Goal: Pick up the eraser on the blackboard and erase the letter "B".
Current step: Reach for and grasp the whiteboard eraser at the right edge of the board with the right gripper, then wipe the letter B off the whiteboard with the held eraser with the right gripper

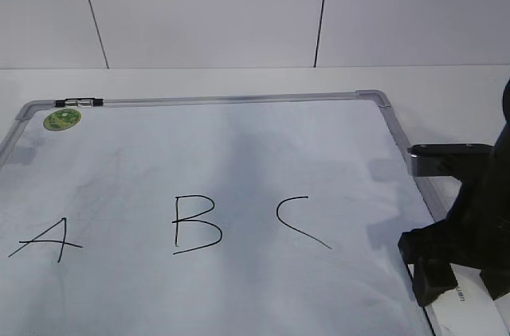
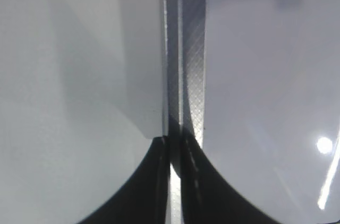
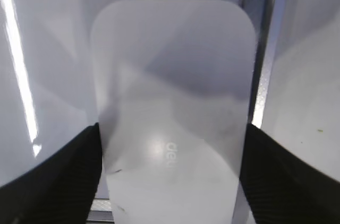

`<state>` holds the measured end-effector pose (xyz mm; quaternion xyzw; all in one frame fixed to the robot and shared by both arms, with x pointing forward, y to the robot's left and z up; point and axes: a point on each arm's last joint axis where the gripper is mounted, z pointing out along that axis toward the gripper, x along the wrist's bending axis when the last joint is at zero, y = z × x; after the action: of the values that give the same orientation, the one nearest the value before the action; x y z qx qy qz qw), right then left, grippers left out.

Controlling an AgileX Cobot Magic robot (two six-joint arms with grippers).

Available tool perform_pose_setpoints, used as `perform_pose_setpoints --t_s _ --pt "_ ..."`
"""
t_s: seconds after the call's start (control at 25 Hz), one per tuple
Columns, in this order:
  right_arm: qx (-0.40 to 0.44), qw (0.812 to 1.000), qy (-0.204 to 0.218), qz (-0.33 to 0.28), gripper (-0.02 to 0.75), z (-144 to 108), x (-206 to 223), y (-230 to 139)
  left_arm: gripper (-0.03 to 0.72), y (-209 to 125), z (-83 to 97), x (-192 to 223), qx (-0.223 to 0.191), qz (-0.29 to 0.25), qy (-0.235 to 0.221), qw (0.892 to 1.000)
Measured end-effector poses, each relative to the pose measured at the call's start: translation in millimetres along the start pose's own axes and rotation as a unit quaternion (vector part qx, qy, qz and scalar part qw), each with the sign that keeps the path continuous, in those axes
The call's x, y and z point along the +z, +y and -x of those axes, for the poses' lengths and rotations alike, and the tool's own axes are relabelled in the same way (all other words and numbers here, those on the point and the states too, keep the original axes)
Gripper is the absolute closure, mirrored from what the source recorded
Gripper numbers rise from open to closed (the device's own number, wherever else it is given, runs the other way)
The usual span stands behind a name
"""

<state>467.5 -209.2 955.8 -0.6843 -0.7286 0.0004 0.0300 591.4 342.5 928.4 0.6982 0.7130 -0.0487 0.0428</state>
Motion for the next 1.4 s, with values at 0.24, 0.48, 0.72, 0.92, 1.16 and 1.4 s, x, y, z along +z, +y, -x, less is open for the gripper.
perform_pose_setpoints --t_s 0.24,0.48,0.72,0.92,1.16,1.4 --pt "0.001 1.000 0.003 0.013 0.148 -1 0 2 0.669 0 0.0 0 0.000 0.000 0.000 1.000" --pt "0.002 1.000 0.003 0.013 0.148 1 5 0 0.669 0 0.0 0 0.000 0.000 0.000 1.000" --pt "0.007 1.000 0.003 -0.003 0.148 2 12 -8 0.669 0 0.0 0 0.000 -0.001 0.000 1.000" --pt "0.007 1.000 0.006 0.004 0.148 2 12 -6 0.669 0 0.0 0 0.000 -0.001 0.000 1.000" --pt "0.007 1.000 0.007 0.010 0.148 2 12 -5 0.669 0 0.0 0 0.000 -0.001 0.000 1.000" --pt "0.007 1.000 0.007 0.010 0.165 1 12 -5 0.669 0 0.0 0 0.000 -0.001 0.000 1.000"
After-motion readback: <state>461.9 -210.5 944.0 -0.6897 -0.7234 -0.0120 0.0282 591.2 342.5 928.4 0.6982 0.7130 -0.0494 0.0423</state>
